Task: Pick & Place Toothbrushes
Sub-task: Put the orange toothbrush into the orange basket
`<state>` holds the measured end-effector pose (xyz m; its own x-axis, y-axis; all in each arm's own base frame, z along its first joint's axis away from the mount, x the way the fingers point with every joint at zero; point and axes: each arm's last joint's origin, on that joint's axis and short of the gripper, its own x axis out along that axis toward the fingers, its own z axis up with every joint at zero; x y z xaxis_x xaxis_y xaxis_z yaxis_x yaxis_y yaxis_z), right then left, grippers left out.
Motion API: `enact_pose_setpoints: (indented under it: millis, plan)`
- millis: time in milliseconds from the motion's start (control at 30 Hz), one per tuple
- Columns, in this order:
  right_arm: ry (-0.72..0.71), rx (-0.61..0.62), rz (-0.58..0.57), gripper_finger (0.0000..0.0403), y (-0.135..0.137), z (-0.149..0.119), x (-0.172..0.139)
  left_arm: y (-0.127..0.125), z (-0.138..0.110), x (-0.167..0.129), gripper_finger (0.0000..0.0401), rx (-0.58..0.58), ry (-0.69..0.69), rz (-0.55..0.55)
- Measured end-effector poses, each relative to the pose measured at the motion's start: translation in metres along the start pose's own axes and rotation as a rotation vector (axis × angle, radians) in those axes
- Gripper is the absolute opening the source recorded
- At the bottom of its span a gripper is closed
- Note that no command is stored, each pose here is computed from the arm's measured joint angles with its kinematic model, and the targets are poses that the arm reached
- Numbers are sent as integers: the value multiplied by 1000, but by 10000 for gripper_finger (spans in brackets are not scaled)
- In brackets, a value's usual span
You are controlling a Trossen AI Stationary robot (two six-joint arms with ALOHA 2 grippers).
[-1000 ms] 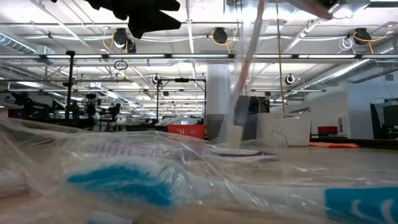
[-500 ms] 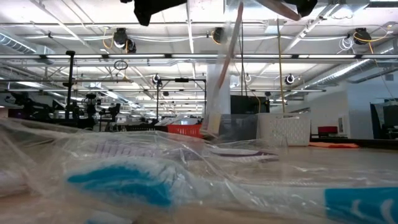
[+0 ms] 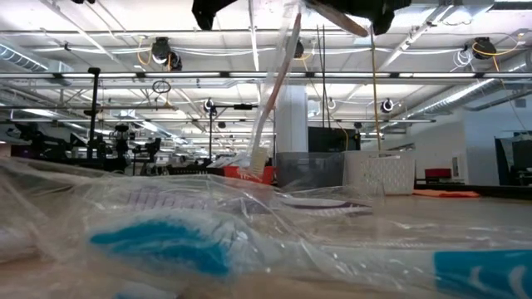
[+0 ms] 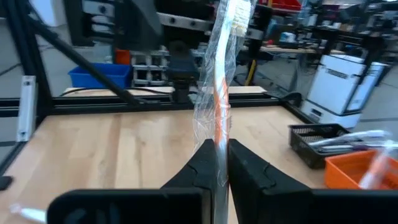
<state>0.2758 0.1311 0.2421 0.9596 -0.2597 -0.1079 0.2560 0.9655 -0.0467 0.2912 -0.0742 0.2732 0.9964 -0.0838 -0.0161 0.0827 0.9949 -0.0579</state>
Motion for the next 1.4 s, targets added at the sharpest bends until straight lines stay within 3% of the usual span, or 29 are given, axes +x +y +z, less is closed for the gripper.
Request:
enact_pose_setpoints:
  millis: [167,267,367,500,533,733,1133,1400]
  plan:
    - [-9,-5,30,16,-1,1,2,3,-4,8,244,-12,-43,11]
    - [-9,-11,30,16,-1,1,2,5,-4,9,216,-15,-59,16]
    - [-7,-16,30,20,-1,1,2,5,-3,9,148,-15,-65,15]
    - [6,-21,51,37,-2,0,3,4,-3,9,28,-6,-69,-2]
    - [10,-21,61,42,-2,-1,4,3,-3,9,17,-6,-69,-7]
    - [27,-32,119,56,-3,-2,6,5,-5,9,6,-3,-46,20]
    - [43,-70,112,86,-3,-4,6,12,-5,8,3,-19,-14,46]
    - [44,-87,25,132,-19,-3,17,16,-9,9,2,-26,20,56]
